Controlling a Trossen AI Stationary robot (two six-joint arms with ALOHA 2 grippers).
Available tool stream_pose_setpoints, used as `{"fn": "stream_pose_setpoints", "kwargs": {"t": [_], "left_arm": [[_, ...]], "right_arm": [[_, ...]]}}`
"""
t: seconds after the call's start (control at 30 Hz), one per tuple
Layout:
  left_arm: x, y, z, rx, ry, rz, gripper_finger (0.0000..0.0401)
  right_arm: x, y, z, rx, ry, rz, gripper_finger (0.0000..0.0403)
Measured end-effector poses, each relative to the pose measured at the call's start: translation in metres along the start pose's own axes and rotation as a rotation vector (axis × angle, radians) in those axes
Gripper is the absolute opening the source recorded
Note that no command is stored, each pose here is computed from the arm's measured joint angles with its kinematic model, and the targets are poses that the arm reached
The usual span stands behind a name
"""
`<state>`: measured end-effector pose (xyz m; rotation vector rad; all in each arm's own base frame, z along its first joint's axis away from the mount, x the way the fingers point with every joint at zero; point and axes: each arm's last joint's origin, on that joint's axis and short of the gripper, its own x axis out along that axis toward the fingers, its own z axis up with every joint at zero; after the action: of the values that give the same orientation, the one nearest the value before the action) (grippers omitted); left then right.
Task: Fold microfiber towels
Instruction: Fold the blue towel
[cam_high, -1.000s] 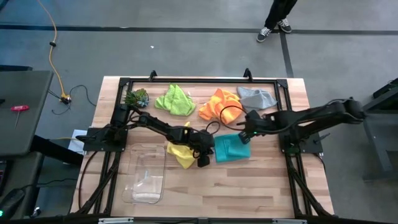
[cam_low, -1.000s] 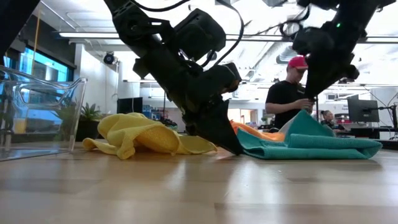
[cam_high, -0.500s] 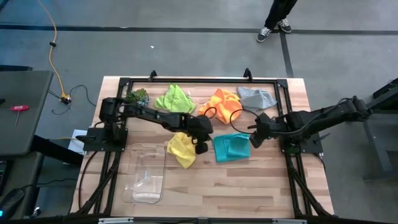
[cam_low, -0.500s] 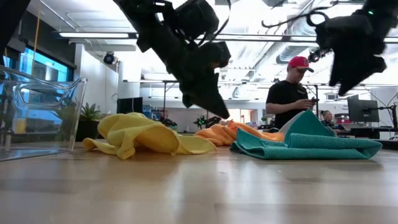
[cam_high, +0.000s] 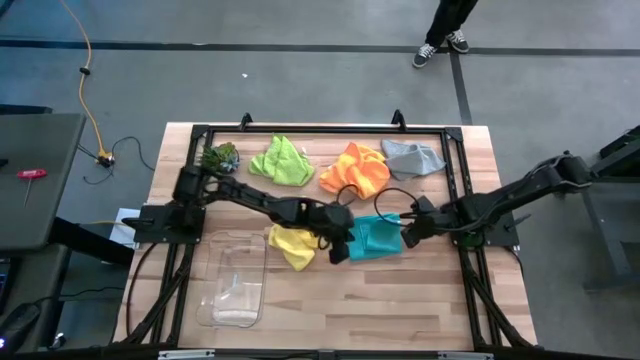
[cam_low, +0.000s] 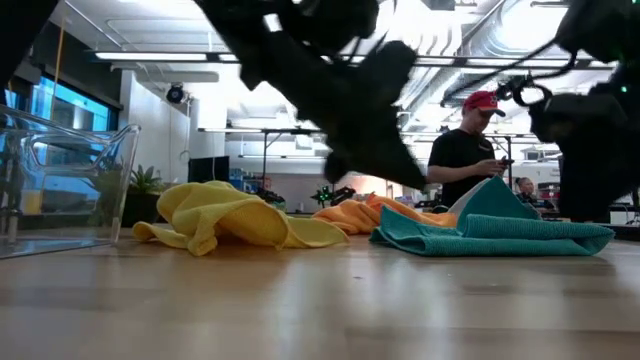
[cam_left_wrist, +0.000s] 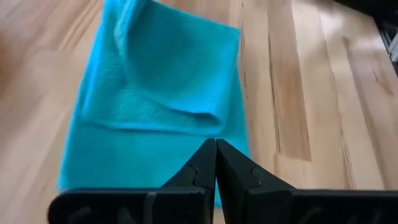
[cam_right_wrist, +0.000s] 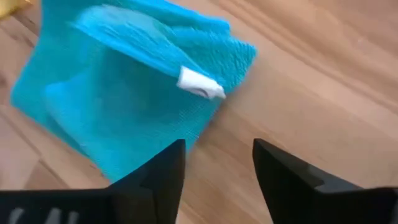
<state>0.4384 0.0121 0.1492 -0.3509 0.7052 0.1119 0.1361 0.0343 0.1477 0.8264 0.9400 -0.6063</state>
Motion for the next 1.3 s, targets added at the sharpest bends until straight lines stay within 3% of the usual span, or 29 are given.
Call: {"fn": "stream_pose_setpoints", "kwargs": {"t": [0.2,0.4,0.7,1.0,1.3], "left_arm": [[0.023,-0.013,0.021,0.01,-0.034,-0.022,0.0],[0.046,-0.012,0.037,0.006,-0.076,-0.027,0.0],[0.08,-0.007,0.025,-0.051,-0.041,-0.019,0.0],[0.083,-0.004,0.012,-0.036,0.062,0.038,0.0],[0.083,-0.008,0.01,-0.016,0.064,0.045,0.0]], "right_arm": [[0.004,-0.002,0.0,-0.017,-0.059,-0.014,0.0128],[0.008,-0.002,0.001,-0.238,-0.121,-0.046,0.0113],[0.019,-0.005,-0.002,-0.442,-0.094,-0.033,0.0115],[0.027,-0.001,0.007,-0.505,-0.162,-0.059,0.0115],[0.034,-0.007,0.022,-0.548,-0.213,-0.153,0.0115]]}}
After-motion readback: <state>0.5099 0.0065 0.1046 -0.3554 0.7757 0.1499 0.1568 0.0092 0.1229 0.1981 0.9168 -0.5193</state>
